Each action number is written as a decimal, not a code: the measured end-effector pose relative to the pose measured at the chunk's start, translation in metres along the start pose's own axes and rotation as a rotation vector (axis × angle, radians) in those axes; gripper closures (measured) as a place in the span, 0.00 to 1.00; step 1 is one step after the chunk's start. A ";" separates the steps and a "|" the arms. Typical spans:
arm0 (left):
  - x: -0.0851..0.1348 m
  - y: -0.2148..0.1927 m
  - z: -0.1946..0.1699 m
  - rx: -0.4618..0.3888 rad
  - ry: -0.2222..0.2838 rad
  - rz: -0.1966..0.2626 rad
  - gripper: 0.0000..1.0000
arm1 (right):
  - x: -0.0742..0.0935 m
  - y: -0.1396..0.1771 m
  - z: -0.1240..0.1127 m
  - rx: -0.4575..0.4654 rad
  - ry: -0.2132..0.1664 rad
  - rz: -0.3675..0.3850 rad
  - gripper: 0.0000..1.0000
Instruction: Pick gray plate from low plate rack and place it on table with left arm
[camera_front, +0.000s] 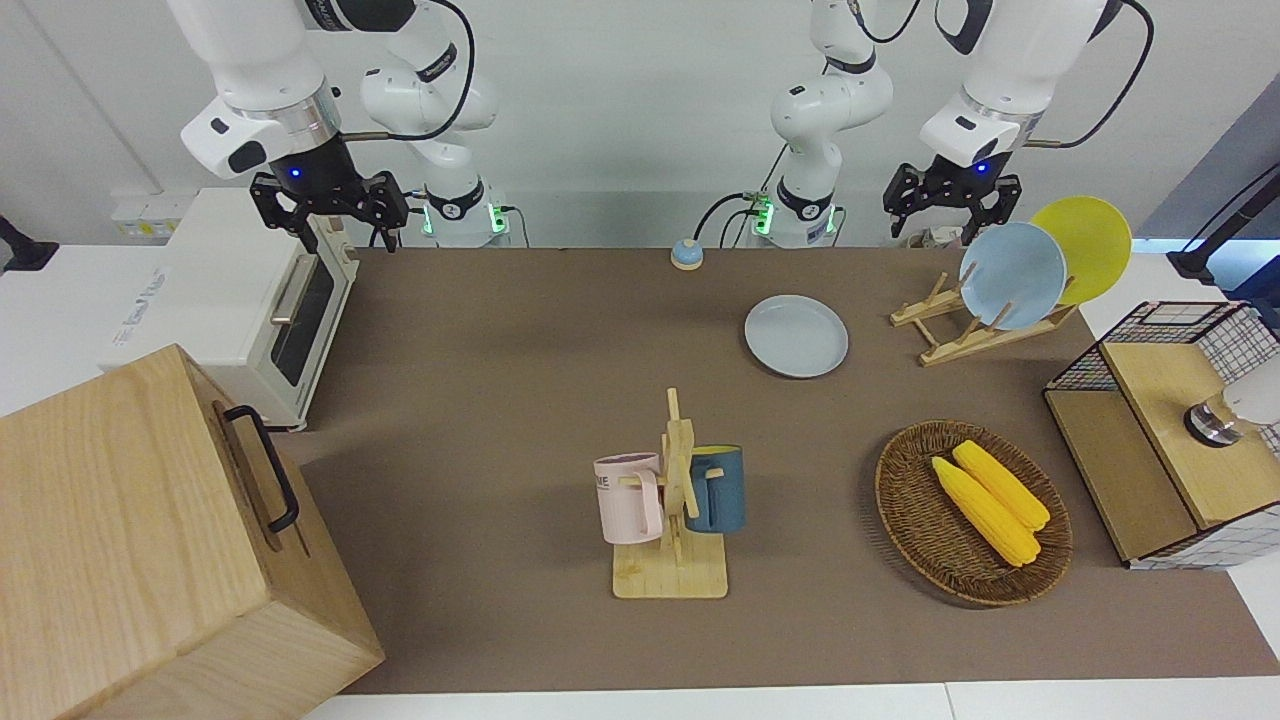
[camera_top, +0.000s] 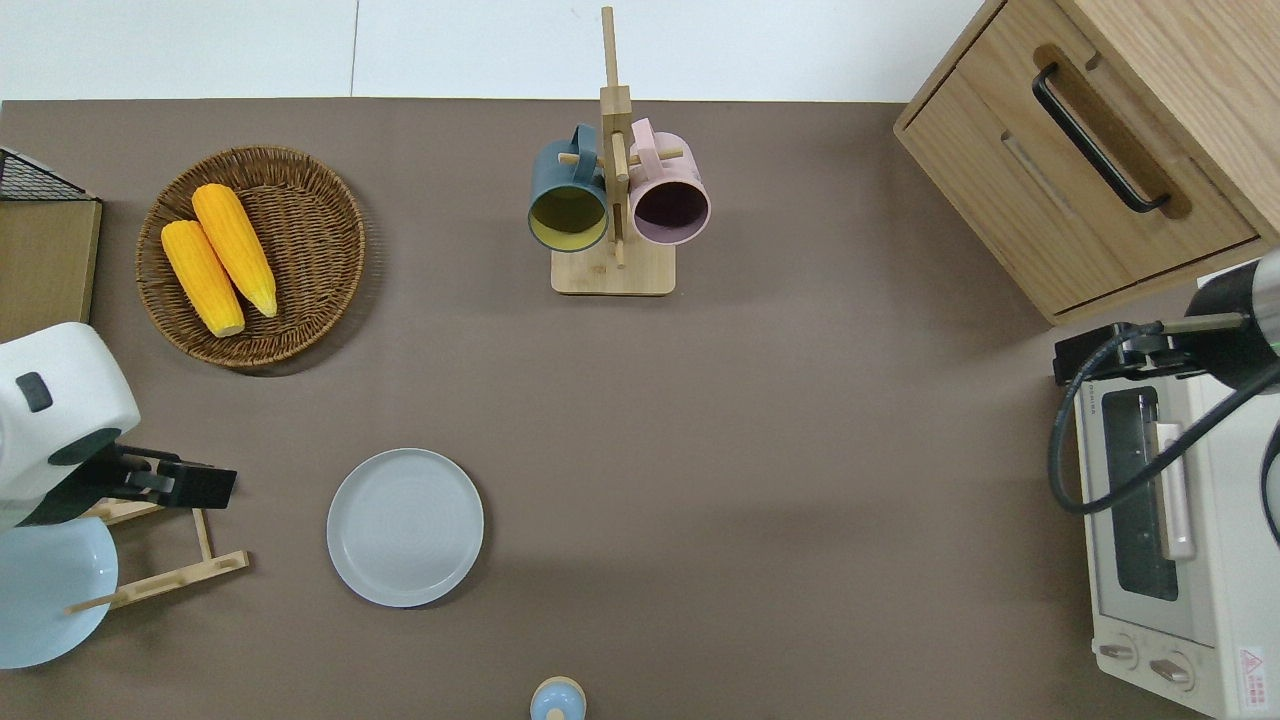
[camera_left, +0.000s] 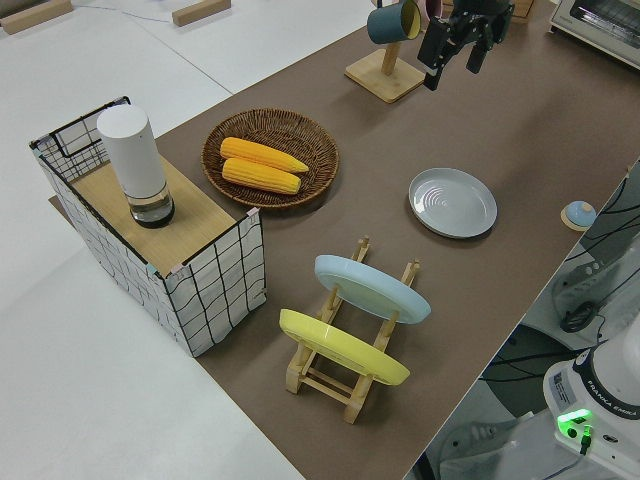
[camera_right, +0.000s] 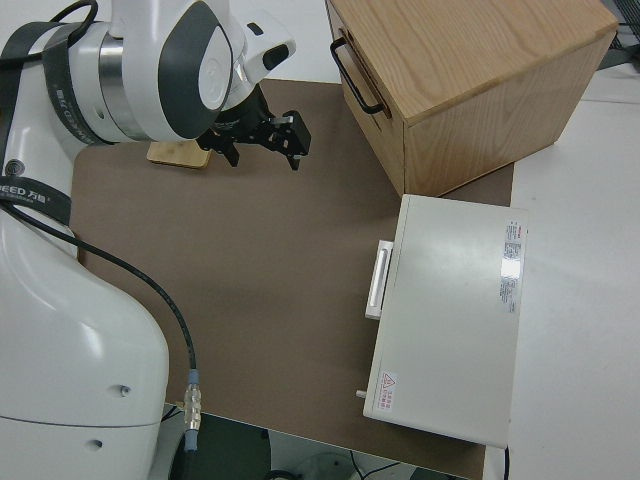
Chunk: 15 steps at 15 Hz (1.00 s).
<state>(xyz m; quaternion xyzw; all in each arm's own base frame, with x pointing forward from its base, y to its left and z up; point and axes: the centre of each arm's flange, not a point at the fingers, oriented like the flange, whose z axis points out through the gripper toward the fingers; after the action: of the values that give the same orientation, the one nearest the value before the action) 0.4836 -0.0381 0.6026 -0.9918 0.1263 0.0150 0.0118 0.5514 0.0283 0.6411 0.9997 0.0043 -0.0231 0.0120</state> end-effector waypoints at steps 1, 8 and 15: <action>0.000 -0.001 -0.002 0.001 0.005 -0.002 0.00 | 0.000 0.000 0.000 0.000 0.000 0.000 0.01; -0.004 -0.010 -0.010 0.003 0.021 -0.021 0.00 | 0.000 0.000 0.000 0.000 0.000 0.000 0.01; -0.007 -0.012 -0.015 -0.036 0.039 0.003 0.00 | 0.000 0.000 0.000 0.000 0.000 0.000 0.01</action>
<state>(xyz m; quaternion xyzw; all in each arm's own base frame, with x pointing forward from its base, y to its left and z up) 0.4799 -0.0247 0.6178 -0.9918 0.1278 -0.0023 -0.0085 0.5514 0.0283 0.6411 0.9997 0.0043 -0.0231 0.0120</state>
